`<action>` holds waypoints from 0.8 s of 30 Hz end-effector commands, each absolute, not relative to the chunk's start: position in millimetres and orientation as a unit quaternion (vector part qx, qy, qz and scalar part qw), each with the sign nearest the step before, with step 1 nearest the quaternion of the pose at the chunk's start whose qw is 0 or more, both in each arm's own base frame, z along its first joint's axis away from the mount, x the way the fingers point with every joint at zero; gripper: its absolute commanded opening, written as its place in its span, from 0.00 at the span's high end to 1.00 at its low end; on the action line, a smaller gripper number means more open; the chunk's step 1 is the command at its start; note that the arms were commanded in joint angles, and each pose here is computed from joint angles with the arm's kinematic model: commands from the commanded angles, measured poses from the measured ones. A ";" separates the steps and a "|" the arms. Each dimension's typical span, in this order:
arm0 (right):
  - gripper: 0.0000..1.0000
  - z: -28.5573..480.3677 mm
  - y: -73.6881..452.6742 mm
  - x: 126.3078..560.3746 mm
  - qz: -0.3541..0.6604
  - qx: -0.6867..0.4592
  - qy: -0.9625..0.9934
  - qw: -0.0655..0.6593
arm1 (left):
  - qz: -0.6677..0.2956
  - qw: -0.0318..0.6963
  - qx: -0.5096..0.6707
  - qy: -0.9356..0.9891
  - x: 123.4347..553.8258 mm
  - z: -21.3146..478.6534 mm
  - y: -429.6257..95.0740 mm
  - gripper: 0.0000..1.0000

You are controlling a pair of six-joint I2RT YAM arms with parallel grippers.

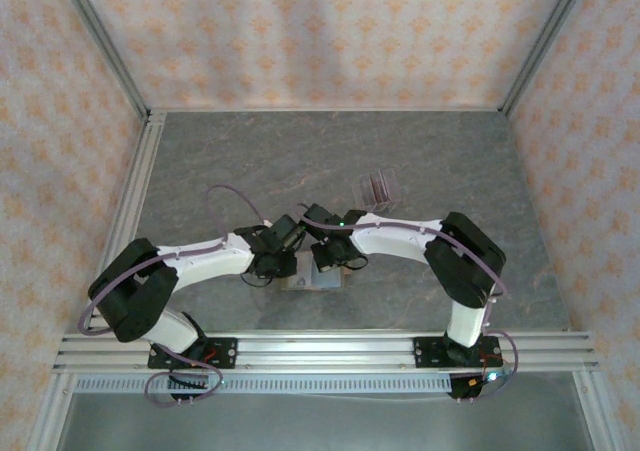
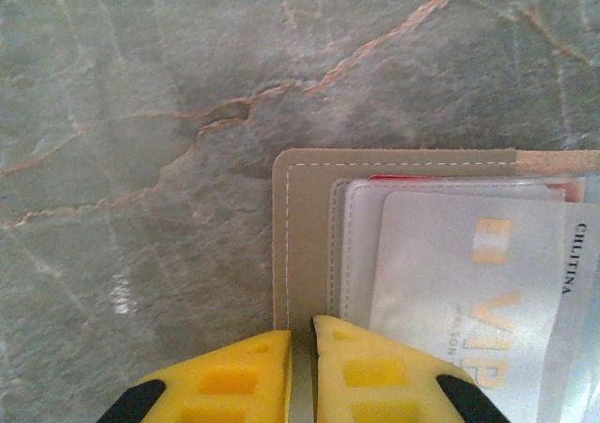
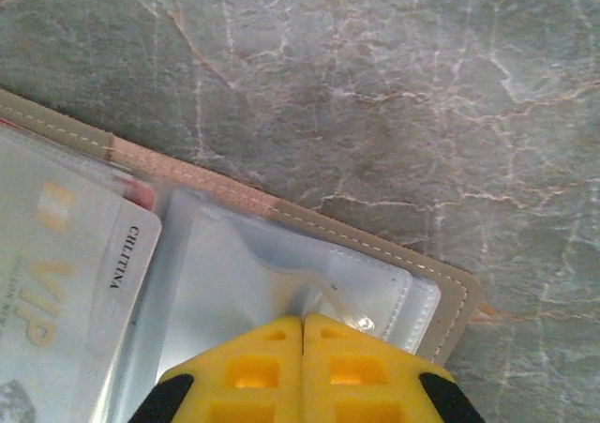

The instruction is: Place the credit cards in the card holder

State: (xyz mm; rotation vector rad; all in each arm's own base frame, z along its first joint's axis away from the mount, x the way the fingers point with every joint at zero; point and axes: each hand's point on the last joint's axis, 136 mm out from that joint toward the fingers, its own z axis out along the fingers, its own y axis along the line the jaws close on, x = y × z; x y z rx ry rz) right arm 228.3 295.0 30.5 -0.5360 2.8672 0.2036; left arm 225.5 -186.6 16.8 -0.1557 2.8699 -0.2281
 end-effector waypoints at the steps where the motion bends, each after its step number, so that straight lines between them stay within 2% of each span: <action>1: 1.00 43.6 275.9 230.8 0.045 -0.183 0.975 0.117 | -0.086 0.120 -0.041 0.988 223.9 3.6 -201.0 0.86; 8: 1.00 59.5 272.0 242.8 0.043 -0.180 0.974 0.131 | -0.120 0.110 -0.071 0.984 232.5 -14.8 -233.8 0.89; 12: 1.00 67.0 287.3 239.7 0.084 -0.179 0.972 0.124 | -0.126 0.108 -0.087 0.982 236.2 -19.4 -241.0 0.90; 18: 0.90 74.2 315.3 235.0 0.173 -0.168 0.965 0.103 | -0.114 0.114 -0.091 0.983 235.1 -17.2 -233.3 0.90; 24: 0.74 81.9 338.1 236.6 0.238 -0.153 0.955 0.092 | -0.110 0.119 -0.100 0.982 232.2 -14.2 -226.8 0.89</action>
